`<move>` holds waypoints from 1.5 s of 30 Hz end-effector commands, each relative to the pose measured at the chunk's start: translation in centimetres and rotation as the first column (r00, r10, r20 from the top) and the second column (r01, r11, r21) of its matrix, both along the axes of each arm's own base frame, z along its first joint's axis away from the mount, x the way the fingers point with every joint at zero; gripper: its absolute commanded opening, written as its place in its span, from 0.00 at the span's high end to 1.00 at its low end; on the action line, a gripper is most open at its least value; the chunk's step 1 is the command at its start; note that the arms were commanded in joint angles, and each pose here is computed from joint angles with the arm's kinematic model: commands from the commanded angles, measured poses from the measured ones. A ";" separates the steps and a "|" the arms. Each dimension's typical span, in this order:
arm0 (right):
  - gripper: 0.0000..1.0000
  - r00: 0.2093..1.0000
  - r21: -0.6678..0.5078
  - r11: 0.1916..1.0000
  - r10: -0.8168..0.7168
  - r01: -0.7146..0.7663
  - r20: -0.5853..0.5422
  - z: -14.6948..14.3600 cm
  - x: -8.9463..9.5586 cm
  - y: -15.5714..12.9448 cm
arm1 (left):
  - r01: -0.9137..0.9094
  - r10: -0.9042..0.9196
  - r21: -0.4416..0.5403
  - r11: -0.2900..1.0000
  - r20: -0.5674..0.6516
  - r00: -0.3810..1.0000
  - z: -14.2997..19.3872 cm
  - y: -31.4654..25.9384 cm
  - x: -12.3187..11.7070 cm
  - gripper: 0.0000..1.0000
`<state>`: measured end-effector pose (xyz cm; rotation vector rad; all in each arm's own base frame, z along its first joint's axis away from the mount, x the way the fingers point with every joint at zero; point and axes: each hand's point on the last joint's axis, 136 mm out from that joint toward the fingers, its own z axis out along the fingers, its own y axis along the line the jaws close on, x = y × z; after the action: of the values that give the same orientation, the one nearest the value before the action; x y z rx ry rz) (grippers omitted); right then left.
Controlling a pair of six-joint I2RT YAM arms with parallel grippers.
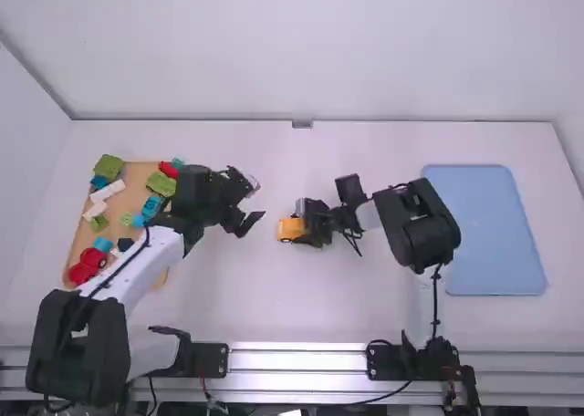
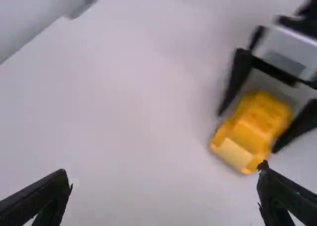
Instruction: Assemble lego blocks to make yellow taxi
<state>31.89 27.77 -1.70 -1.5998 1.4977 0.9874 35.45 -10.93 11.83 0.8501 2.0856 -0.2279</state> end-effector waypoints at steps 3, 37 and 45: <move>0.50 0.998 0.017 0.998 0.054 -0.054 0.040 0.9 0.6 1.3 | -0.431 0.430 -0.058 0.900 -0.038 0.902 -0.1 4.7 1.4 0.01; 0.79 -0.059 -0.276 -0.014 -0.986 0.961 -0.155 5.9 9.5 -42.7 | -0.507 0.510 -0.070 0.859 0.037 0.859 1.1 6.2 2.6 0.01; 0.15 -0.211 -0.355 -0.161 -0.972 0.921 -0.106 2.8 6.0 -45.7 | -0.540 0.552 -0.165 0.825 0.036 0.833 2.3 6.0 3.4 0.01</move>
<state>37.21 -17.12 -0.27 0.2047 2.4067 0.1070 39.01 -4.84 13.40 0.1940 2.1275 -0.0045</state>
